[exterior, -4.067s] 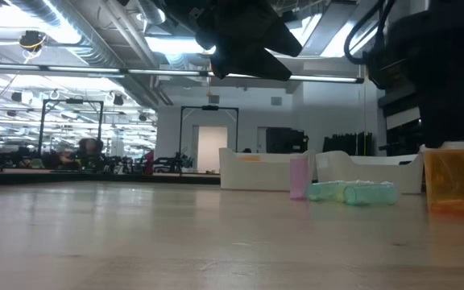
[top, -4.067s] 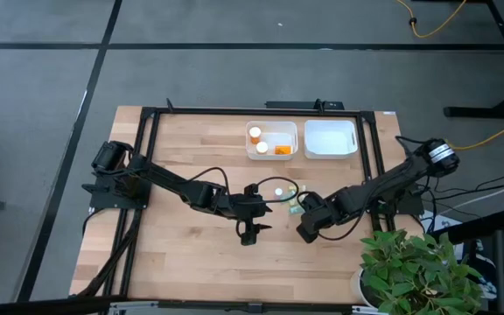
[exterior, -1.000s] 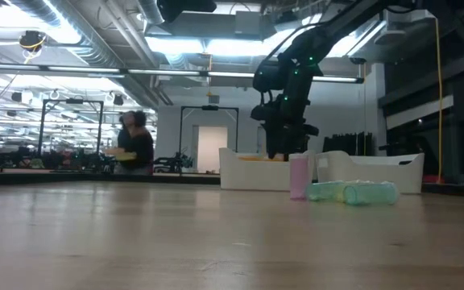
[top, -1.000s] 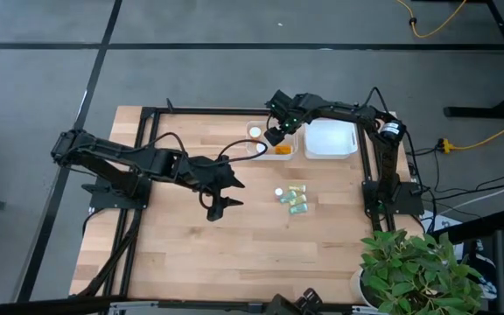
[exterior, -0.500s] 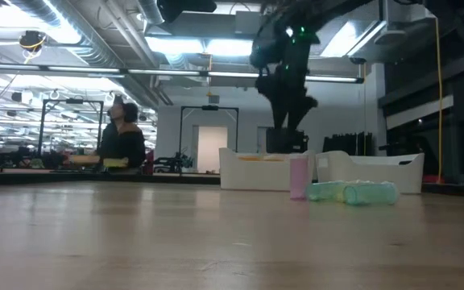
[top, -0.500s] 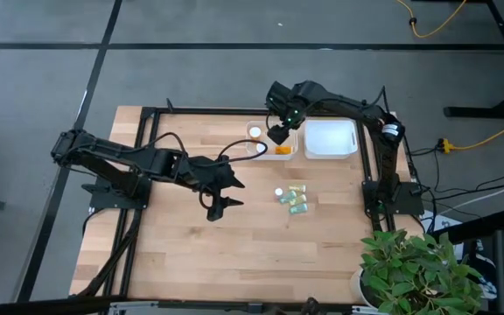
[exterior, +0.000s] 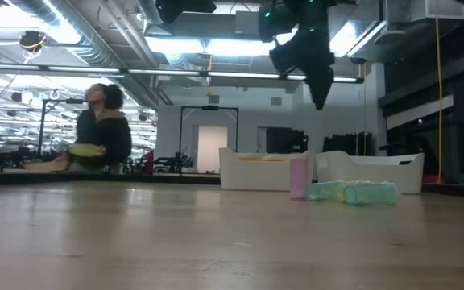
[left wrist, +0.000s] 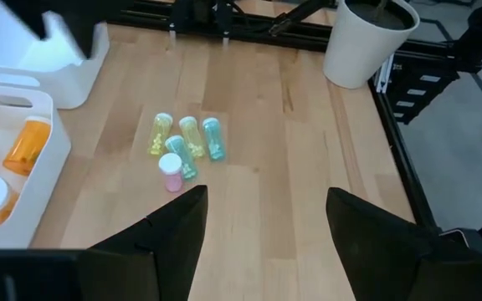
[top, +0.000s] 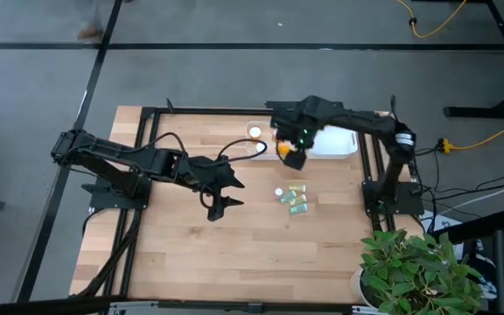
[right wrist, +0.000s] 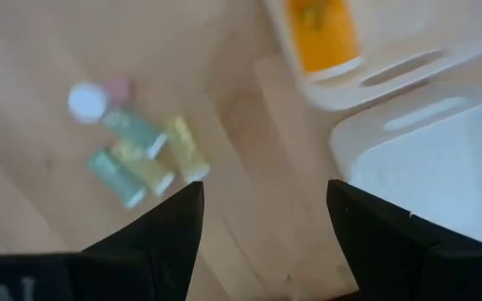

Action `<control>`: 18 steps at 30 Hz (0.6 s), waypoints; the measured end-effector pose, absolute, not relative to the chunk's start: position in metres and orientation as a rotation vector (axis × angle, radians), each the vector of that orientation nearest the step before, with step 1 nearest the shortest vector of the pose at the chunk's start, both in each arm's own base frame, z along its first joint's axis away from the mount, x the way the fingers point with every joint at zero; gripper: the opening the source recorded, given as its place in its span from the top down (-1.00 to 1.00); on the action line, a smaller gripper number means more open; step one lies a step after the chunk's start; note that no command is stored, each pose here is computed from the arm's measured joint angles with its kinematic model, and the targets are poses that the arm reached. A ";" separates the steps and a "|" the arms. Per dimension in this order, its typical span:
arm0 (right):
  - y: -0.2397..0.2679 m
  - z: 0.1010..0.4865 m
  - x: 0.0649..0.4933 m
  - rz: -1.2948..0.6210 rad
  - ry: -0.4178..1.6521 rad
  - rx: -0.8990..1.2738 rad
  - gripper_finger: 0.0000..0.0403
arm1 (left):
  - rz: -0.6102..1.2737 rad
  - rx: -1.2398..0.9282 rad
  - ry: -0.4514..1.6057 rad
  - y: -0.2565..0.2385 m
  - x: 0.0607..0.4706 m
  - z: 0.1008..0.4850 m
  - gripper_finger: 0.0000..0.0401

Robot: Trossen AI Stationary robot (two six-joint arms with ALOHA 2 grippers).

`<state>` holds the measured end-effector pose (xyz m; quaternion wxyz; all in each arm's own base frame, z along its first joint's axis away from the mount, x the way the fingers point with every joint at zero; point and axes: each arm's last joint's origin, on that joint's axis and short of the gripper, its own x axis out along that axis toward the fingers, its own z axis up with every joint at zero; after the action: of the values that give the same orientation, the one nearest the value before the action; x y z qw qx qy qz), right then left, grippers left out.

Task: Pick and place medicine bottles into bin by pill shape (circle, oval)
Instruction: Put the pink tablet bottle into the right white bin

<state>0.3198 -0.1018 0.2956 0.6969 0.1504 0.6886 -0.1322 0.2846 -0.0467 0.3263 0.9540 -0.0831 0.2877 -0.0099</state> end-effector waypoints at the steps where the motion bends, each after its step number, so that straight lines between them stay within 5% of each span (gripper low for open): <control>1: -0.094 0.293 0.316 -0.274 1.530 0.314 -0.26 | -0.018 -0.173 0.584 -0.047 0.285 0.326 -0.18; 18: -0.018 0.187 0.284 -0.201 1.182 0.307 -0.27 | 0.001 -0.168 0.581 -0.046 0.285 0.326 -0.18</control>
<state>0.2841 -0.0180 0.1865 0.8145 0.1440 0.5541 -0.0941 0.2847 -0.0463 0.3264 0.9547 -0.0827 0.2859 0.0003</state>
